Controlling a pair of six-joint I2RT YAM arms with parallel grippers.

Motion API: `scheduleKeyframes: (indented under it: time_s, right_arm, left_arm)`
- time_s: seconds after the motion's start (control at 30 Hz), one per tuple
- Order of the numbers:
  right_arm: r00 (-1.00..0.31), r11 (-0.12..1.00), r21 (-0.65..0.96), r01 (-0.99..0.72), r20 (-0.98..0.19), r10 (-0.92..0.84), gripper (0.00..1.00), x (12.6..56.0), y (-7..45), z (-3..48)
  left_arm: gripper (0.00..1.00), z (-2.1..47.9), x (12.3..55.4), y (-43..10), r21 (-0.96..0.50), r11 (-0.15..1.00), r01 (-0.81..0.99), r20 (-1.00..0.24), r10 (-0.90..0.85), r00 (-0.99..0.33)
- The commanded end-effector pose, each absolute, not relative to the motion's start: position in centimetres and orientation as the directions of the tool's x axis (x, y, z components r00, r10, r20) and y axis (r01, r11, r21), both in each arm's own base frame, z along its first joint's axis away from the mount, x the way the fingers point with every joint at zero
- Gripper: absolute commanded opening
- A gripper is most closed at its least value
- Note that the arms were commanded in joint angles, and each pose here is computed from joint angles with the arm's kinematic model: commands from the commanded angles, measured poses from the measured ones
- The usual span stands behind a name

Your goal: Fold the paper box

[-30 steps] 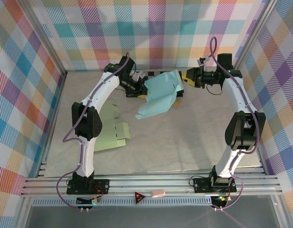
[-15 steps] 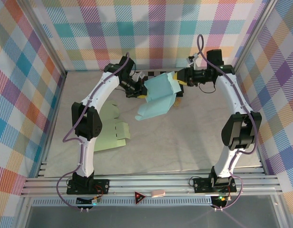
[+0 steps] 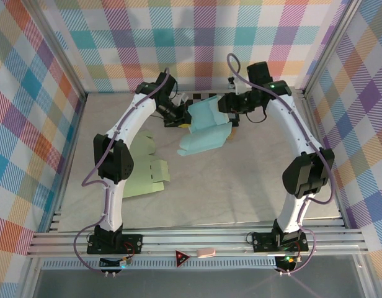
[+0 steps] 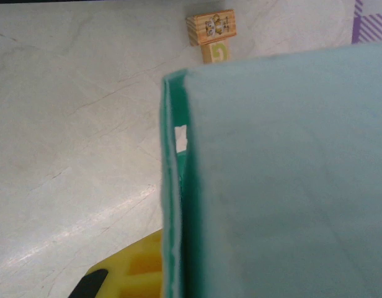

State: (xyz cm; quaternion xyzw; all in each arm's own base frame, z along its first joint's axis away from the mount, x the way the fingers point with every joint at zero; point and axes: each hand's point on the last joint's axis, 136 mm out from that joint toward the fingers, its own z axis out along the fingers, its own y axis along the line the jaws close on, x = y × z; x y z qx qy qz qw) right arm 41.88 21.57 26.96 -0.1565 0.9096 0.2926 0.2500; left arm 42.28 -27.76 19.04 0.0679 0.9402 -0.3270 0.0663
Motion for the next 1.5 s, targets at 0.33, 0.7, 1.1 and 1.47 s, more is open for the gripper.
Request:
scheduleKeyframes:
  time_s: [0.33,0.7,1.1,1.47]
  right_arm:
    - [-0.79,0.928,-0.008,-0.372,-0.522,-0.322,0.21,43.6,21.0,23.7]
    - [-0.79,0.94,-0.21,-0.269,-0.51,-0.34,0.0,44.1,20.4,23.4]
    - [-0.781,0.937,-0.246,-0.25,-0.52,-0.345,0.15,45.5,20.5,24.0]
    - [-0.781,0.936,-0.293,-0.195,-0.531,-0.329,0.22,46.3,19.6,24.4]
  left_arm:
    - [0.0,21.7,40.7,-29.1,-0.597,0.766,0.238,-0.217,0.131,-0.967]
    - [0.0,21.7,40.2,-29.7,-0.587,0.771,0.248,-0.218,0.145,-0.965]
    - [0.0,21.5,39.8,-29.8,-0.578,0.776,0.253,-0.211,0.157,-0.965]
    - [0.0,21.5,39.5,-30.0,-0.576,0.775,0.258,-0.208,0.166,-0.964]
